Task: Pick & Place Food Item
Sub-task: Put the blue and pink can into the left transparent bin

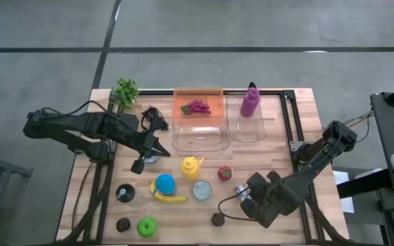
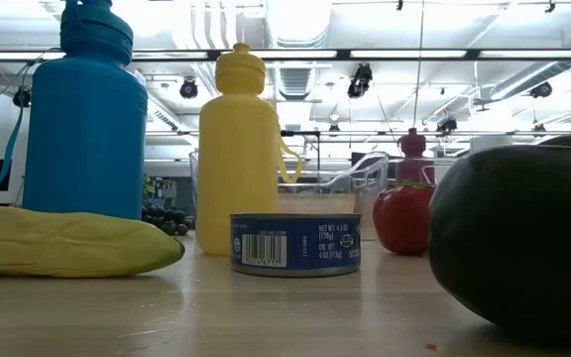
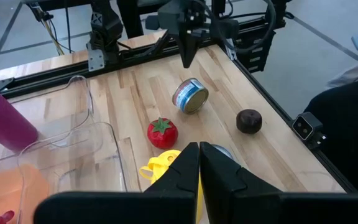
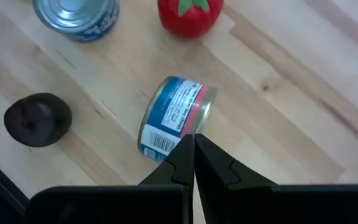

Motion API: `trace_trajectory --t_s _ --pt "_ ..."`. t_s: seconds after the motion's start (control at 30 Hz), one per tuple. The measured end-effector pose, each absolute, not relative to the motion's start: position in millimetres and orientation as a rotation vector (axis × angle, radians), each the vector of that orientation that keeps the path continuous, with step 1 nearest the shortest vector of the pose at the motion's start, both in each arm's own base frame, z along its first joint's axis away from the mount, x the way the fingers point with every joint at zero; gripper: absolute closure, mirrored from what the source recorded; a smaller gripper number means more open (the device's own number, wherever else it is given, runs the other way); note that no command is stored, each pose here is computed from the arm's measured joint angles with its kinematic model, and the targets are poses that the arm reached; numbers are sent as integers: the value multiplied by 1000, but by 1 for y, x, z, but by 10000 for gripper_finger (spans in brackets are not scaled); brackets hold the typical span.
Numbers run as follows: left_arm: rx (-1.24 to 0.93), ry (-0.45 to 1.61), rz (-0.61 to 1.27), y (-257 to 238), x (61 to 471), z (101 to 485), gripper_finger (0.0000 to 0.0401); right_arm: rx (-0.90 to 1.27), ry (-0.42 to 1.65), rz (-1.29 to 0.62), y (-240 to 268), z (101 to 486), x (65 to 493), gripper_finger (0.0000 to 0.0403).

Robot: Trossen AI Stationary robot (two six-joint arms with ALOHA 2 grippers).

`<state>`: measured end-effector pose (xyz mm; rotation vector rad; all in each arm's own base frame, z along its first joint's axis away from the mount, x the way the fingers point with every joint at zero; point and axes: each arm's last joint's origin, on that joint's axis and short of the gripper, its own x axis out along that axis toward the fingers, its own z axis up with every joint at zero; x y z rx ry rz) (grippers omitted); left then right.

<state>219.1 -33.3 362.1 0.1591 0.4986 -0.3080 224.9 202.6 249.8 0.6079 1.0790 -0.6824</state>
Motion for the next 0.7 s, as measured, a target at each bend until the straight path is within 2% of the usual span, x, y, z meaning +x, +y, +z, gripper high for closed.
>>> trace_trajectory --t_s 0.33,0.7 --pt "159 501 -308 -33 219 362 386 651 1043 -794 208 240 233 394" --pt "160 501 -309 -33 219 362 386 607 1058 -735 209 241 233 394"
